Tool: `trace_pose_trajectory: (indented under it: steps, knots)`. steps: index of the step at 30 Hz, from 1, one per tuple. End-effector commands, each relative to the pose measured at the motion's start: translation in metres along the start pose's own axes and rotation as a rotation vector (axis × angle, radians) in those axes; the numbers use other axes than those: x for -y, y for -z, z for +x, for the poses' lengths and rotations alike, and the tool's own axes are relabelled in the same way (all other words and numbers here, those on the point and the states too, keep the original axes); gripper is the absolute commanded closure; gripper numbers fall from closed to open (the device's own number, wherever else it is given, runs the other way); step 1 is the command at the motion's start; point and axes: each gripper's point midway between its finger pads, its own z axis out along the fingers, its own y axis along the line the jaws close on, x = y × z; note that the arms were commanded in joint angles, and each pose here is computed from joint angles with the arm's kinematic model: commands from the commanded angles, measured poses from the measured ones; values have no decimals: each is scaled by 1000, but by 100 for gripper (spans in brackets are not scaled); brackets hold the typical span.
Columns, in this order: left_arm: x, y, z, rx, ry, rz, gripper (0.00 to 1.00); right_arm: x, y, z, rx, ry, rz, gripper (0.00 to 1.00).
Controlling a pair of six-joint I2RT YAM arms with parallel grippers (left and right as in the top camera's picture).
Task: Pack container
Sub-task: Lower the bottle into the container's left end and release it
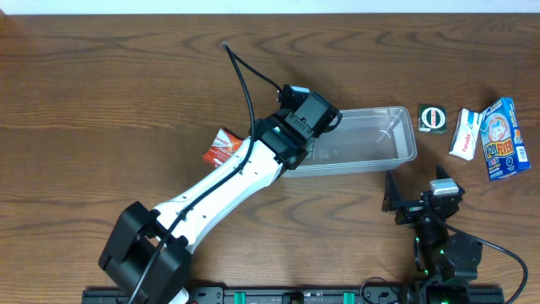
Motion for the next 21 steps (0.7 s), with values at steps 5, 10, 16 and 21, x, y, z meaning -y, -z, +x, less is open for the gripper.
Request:
trace_pose_trajectory:
  steps: [5,10,16,21]
  knots:
    - [-4,-4,1,2,17,-24,72,3,0,1,-4,-1,10,1]
    - [-3,-13,6,-18,27,-36,72,3,0,1,-4,-1,10,1]
    - [-2,-22,11,-35,22,-47,72,3,0,1,-4,-1,9,1]
    - [-2,-22,11,-35,22,-48,72,3,0,1,-4,-2,10,1]
